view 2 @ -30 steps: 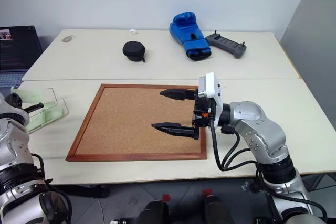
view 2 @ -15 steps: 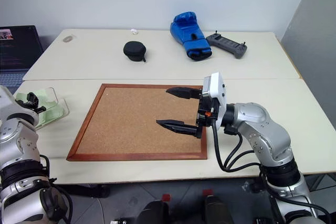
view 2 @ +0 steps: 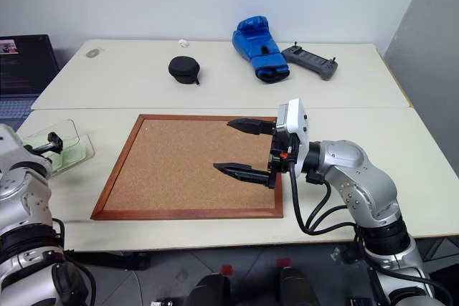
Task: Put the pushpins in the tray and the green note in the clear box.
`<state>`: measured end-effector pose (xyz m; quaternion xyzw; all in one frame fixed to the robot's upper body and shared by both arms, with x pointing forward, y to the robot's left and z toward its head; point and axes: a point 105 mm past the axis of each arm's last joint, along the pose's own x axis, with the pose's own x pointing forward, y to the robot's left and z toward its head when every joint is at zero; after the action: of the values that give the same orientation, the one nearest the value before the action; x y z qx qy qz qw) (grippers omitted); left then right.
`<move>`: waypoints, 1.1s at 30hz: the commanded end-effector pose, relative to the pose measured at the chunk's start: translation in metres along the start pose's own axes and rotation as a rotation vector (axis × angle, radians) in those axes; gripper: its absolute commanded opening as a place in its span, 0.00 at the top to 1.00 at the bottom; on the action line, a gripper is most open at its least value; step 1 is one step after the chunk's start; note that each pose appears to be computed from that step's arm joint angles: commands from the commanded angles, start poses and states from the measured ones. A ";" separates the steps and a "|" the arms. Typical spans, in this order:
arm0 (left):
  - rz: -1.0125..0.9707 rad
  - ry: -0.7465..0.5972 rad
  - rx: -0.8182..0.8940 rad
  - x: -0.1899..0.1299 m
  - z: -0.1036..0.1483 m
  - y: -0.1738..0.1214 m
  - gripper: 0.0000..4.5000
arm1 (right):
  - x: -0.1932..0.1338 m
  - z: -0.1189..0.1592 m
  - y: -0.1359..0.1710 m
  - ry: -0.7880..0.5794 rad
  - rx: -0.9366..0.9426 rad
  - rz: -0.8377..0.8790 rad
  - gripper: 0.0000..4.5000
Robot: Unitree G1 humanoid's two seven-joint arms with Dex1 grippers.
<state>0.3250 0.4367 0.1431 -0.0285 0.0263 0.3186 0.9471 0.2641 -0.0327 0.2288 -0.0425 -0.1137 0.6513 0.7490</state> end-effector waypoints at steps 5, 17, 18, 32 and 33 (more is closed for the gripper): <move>0.174 -0.084 0.219 -0.004 0.035 0.027 0.00 | 0.002 0.010 0.005 -0.027 -0.039 0.008 0.00; 0.233 0.001 0.355 0.002 0.029 0.038 0.00 | 0.002 0.010 0.004 -0.028 -0.037 -0.004 0.00; 0.236 0.012 0.371 0.002 0.027 0.039 0.00 | 0.002 0.010 0.004 -0.027 -0.037 -0.005 0.00; 0.183 0.071 0.461 0.013 0.021 0.031 0.00 | 0.001 0.009 0.003 -0.021 -0.037 -0.013 0.00; 0.192 0.076 0.460 0.013 0.021 0.032 0.00 | 0.001 0.010 0.003 -0.022 -0.038 -0.014 0.00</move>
<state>0.3197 0.4643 0.1495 0.1601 0.1419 0.3751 0.9020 0.2655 -0.0321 0.2279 -0.0372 -0.1127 0.6442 0.7556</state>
